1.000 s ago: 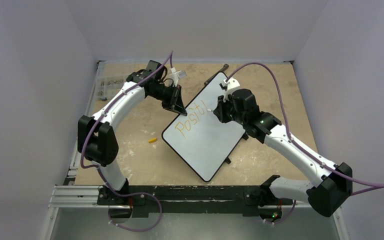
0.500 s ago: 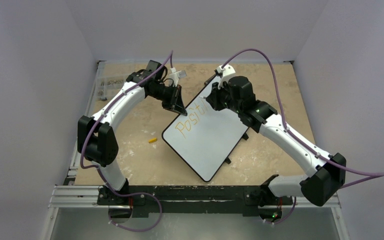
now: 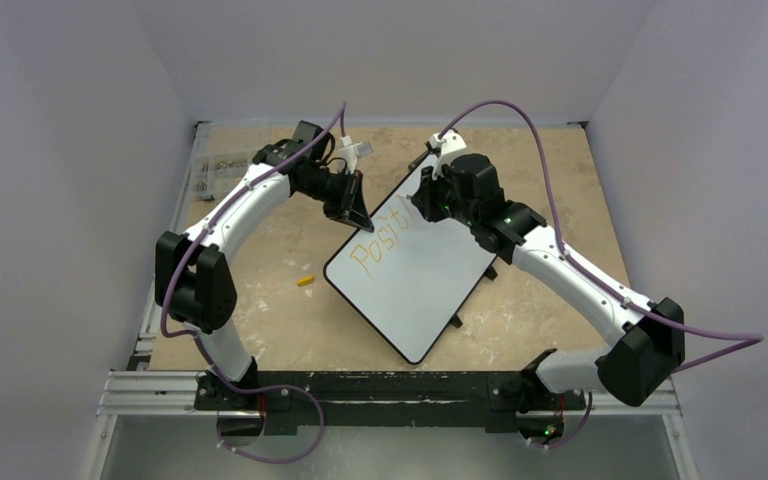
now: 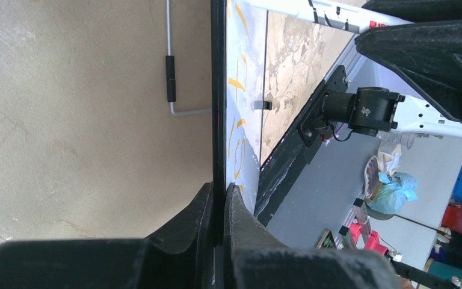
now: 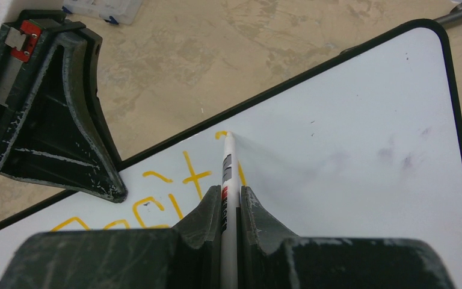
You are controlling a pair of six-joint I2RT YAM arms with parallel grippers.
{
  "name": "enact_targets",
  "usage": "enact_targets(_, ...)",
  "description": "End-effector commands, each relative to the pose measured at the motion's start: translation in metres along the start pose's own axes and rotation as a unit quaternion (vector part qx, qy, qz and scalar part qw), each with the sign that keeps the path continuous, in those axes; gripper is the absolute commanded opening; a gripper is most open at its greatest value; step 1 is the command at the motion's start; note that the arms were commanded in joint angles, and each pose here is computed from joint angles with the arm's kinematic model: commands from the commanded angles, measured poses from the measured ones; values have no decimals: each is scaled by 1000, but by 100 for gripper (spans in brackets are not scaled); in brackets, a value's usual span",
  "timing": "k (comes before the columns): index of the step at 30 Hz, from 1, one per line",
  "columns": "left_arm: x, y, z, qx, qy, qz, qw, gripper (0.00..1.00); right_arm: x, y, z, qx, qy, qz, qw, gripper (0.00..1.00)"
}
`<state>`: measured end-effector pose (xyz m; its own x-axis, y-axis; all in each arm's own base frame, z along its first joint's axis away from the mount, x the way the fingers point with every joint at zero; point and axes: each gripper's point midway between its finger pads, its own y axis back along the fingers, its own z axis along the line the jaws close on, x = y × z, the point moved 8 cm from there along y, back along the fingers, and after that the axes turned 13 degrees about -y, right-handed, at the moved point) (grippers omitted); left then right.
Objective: Write a sentence on the whiteboard
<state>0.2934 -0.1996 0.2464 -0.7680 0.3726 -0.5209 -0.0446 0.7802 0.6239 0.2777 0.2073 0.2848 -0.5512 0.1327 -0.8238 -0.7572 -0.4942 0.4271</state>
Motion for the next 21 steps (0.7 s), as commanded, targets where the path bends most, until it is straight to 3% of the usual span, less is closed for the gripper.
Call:
enact_targets(1, 1, 4, -13, -4, -28, -1, 1000, 0, 3, 4, -8, 18, 2, -12, 1000, 0)
enact_targets(21, 1, 4, -14, -3, -28, -2, 1000, 0, -25, 25, 5, 0, 4, -49, 999, 0)
